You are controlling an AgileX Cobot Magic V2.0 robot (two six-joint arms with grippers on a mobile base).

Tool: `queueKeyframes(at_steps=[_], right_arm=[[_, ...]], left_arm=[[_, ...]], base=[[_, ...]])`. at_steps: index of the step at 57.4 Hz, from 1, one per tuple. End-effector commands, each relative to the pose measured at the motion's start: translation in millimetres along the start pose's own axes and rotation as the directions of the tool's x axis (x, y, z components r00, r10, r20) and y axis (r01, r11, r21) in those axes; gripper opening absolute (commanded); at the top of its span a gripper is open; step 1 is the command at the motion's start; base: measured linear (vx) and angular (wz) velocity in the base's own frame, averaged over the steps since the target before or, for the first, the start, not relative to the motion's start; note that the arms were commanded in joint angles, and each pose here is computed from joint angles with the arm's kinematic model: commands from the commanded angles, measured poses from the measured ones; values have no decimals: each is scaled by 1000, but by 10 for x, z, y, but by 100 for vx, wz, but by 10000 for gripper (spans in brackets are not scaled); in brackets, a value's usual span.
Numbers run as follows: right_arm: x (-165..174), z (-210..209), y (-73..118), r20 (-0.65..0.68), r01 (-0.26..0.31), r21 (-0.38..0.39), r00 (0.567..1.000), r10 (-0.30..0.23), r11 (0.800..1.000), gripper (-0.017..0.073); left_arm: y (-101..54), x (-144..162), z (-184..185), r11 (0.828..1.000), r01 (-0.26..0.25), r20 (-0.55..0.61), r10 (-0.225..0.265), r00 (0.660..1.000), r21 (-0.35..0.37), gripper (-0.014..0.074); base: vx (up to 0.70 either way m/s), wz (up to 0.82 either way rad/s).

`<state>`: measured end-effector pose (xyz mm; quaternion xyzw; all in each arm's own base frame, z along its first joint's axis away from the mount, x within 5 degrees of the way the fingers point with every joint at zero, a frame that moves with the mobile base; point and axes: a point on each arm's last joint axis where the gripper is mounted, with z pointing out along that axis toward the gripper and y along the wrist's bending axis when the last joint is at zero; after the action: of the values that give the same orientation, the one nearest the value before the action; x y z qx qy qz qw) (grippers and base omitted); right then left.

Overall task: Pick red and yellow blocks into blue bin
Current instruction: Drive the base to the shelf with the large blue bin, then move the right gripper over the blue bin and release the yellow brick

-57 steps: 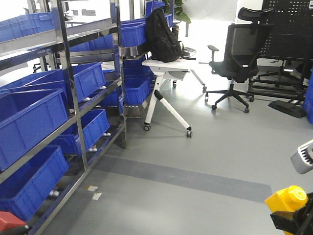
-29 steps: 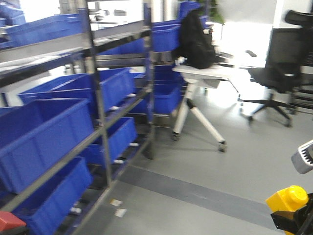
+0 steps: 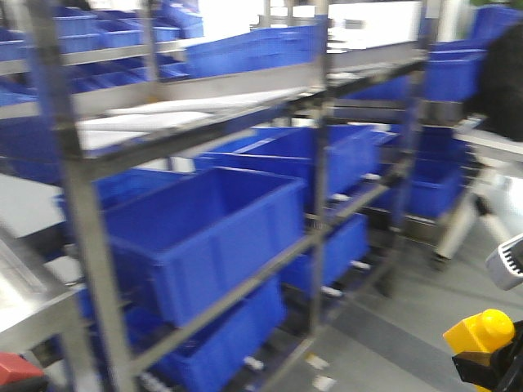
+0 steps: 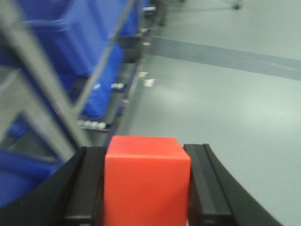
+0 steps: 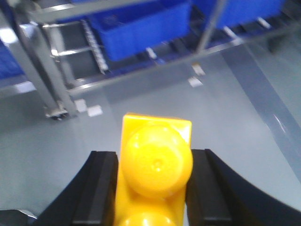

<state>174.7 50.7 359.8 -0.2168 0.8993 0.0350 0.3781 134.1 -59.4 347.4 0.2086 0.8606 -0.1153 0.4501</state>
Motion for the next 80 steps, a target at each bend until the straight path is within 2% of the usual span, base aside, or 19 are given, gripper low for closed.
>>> queueKeyframes(at_steps=[1,58,80], right_arm=[[-115,-102,-15,103,5,21,995,-7,1000,247],[-115,-102,-15,103,5,21,995,-7,1000,247],[-115,-102,-15,103,5,21,995,-7,1000,247]], left_arm=[[-6,-144,-81,1000,10,111,-10,994,-2,201],[-6,-144,-81,1000,10,111,-10,994,-2,201],[-6,-144,-81,1000,10,111,-10,994,-2,201]], base=[[18,71],[13,68],[6,35]])
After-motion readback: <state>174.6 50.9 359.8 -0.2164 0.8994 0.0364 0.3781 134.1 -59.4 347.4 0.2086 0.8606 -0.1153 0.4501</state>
